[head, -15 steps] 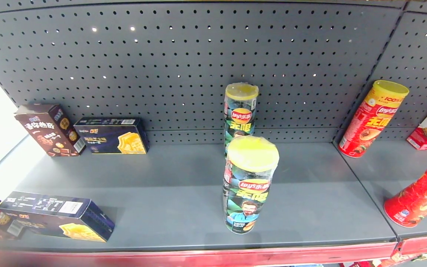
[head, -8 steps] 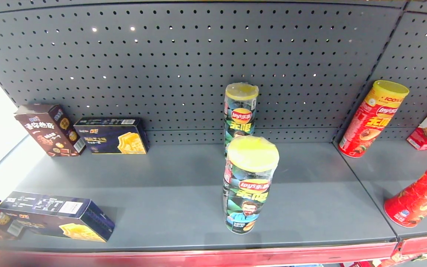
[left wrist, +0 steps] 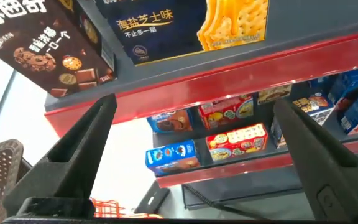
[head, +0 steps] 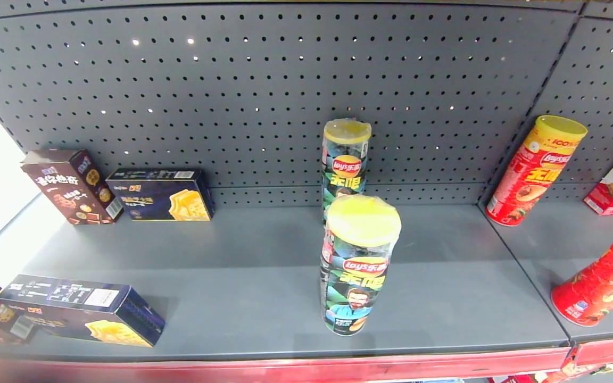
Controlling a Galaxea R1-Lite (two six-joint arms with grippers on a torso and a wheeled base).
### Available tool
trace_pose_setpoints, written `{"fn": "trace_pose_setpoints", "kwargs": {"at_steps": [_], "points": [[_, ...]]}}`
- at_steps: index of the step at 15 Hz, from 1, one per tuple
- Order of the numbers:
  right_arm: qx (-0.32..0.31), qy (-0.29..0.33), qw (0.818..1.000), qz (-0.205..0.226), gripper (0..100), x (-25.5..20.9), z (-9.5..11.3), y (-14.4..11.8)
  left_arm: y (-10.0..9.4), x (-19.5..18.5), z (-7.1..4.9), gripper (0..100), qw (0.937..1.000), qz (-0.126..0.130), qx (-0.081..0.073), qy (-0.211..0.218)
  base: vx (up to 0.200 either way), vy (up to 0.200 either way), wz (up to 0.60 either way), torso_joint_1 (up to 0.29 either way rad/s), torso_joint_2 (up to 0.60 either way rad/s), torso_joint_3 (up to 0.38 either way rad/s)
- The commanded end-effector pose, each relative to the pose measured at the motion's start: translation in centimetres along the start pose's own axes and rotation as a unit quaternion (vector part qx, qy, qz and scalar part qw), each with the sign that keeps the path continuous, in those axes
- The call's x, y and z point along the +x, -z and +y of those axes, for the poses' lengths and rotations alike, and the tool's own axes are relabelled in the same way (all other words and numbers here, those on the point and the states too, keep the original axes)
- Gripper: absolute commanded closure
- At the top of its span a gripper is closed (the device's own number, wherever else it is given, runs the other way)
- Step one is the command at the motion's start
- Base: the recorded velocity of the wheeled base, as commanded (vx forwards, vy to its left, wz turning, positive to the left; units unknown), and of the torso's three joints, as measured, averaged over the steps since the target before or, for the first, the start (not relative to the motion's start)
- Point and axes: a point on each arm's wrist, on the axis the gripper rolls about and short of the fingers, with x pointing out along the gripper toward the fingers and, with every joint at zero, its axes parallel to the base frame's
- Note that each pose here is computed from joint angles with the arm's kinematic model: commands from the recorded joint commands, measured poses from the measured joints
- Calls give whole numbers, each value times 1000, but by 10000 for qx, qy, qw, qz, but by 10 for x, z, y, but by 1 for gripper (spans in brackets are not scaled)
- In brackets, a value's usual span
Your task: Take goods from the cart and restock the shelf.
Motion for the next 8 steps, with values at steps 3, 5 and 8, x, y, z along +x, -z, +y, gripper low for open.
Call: {"fn": "trace_pose_setpoints", "kwargs": {"at_steps": [3,5,8], "points": [[0,-3,10000,10,0,0,0,0,-2,2,-5,0,9909,466,-290,-1229,0,0,0,0,0,0],[0,-3,10000,10,0,0,0,0,1,-3,-7,0,9985,-176,-509,6,0,0,0,0,0,0],[0,-3,10000,10,0,0,0,0,5,-6,-12,0,9868,-834,-593,1253,0,0,0,0,0,0]]}}
